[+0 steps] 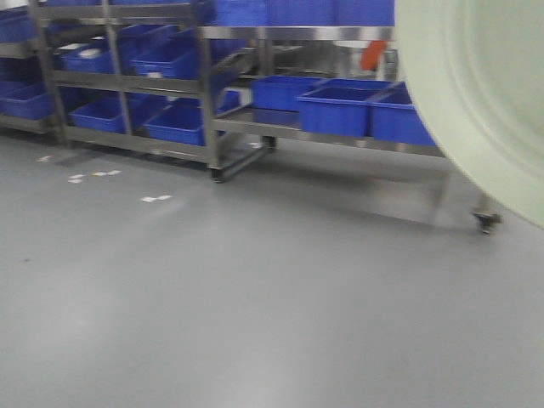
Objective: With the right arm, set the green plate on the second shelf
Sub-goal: 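Drive the base to the shelf rack holding the plate in the right gripper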
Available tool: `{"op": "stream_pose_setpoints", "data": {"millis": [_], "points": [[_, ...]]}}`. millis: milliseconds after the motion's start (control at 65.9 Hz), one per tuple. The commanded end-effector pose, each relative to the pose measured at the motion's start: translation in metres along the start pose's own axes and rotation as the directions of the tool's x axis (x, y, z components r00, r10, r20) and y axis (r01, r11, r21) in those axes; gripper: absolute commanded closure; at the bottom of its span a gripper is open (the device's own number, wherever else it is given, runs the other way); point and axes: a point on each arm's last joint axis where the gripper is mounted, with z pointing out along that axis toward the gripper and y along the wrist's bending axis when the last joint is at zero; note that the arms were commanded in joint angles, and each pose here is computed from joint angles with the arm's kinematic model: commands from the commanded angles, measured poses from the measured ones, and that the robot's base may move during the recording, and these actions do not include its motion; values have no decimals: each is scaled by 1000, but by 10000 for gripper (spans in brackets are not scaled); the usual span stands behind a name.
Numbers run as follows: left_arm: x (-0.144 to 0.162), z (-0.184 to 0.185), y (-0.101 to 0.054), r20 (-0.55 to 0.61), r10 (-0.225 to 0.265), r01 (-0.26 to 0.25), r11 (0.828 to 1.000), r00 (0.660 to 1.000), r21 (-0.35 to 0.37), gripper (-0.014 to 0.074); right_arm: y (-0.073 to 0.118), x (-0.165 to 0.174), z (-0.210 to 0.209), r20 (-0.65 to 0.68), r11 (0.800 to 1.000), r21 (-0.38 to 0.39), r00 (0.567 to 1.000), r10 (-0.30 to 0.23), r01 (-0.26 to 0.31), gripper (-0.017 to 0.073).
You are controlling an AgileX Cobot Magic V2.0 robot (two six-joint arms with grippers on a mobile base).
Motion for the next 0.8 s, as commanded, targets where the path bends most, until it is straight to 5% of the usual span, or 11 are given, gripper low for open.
{"op": "stream_pose_setpoints", "data": {"millis": [0,789], "points": [[6,0,-1,61,-17,16,1000,998,2,463,0,-19,-2,129,1000,-6,992,1,0,503],[6,0,-1,61,-17,16,1000,998,2,463,0,-19,-1,125,1000,-6,992,1,0,503]]}}
